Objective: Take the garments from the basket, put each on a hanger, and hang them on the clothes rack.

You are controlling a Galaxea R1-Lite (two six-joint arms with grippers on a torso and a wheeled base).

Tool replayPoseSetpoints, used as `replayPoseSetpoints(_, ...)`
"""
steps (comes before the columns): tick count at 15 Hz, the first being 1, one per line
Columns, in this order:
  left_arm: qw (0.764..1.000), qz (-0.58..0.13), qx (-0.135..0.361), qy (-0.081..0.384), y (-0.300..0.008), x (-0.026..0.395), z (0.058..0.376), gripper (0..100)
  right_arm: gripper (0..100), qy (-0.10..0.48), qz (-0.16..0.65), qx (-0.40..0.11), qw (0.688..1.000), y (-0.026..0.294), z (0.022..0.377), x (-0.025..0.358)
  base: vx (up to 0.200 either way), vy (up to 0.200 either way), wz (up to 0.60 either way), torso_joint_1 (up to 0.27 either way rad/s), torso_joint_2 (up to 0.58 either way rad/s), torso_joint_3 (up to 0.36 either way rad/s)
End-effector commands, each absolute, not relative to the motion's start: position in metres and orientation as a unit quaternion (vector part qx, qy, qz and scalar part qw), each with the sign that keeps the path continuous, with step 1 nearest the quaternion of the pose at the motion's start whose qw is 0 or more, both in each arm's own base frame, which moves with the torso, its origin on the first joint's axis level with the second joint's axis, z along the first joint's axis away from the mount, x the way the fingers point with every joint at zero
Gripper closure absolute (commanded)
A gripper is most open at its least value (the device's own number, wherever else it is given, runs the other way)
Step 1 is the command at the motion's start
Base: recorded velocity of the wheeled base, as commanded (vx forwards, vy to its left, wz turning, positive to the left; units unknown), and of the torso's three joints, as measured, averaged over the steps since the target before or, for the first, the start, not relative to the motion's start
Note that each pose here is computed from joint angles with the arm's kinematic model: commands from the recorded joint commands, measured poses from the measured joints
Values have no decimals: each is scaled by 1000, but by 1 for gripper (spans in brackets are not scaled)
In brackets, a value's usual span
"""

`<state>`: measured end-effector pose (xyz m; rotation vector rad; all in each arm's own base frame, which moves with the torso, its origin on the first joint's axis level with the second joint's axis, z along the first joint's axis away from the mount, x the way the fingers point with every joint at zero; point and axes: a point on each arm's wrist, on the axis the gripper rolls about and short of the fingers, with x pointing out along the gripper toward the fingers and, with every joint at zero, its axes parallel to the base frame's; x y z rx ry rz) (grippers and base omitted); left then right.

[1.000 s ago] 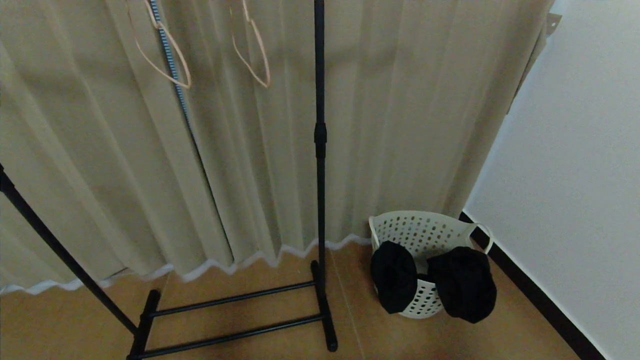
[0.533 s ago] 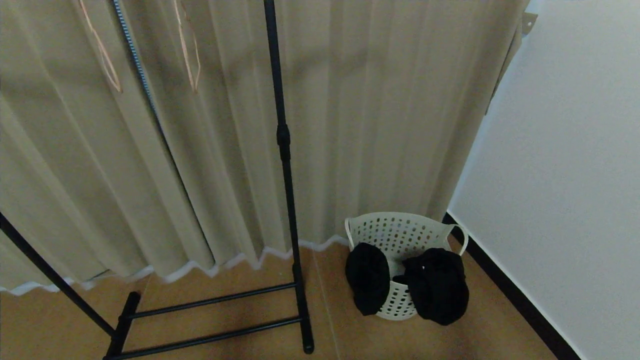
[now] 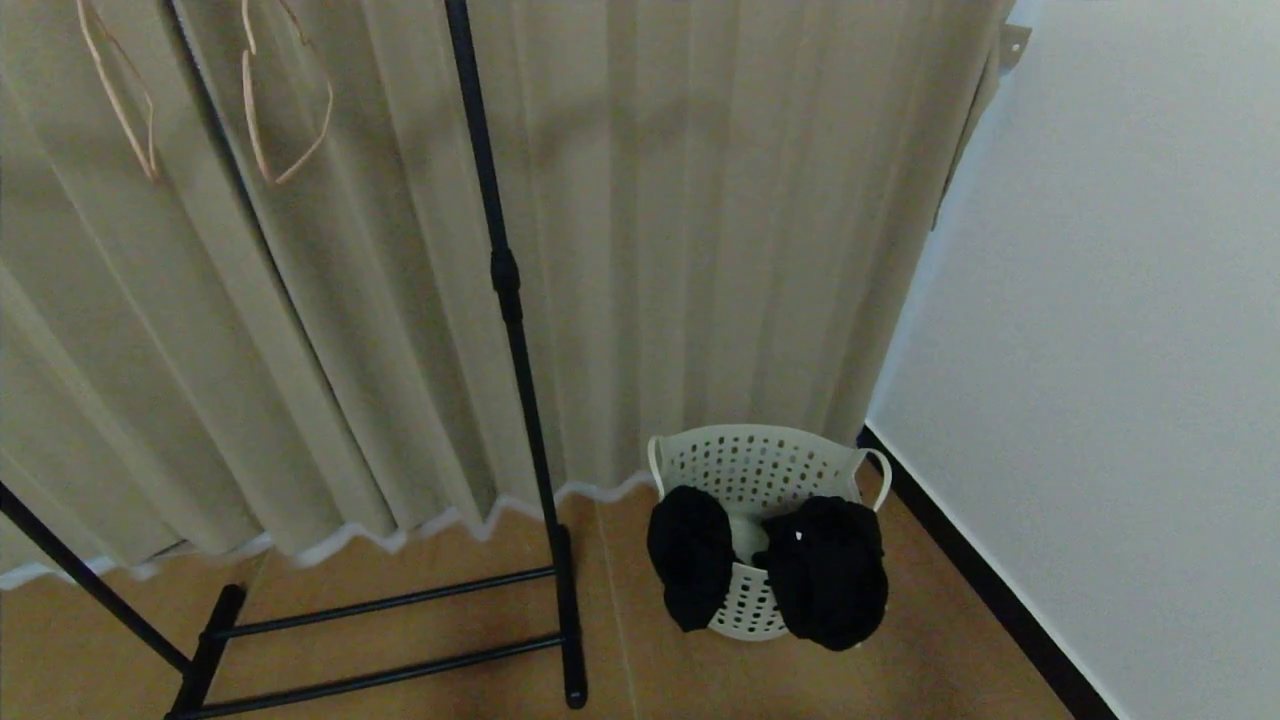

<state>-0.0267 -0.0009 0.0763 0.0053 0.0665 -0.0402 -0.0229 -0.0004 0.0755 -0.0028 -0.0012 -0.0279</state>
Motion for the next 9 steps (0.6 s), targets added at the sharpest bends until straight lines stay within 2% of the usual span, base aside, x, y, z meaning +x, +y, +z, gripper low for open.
replayPoseSetpoints(1, 999, -20, 3, 34, -1, -27, 76, 0, 0, 0, -14, -2, 1000, 0, 75, -23, 0, 0, 0, 0, 0, 0)
replayPoseSetpoints(5, 999, -19, 4, 34, -1, -26, 76, 0, 0, 1, -14, -2, 1000, 0, 75, -23, 0, 0, 0, 0, 0, 0)
replayPoseSetpoints(9, 999, -19, 4, 34, -1, -26, 76, 0, 0, 0, -14, 1, 1000, 0, 75, -23, 0, 0, 0, 0, 0, -146)
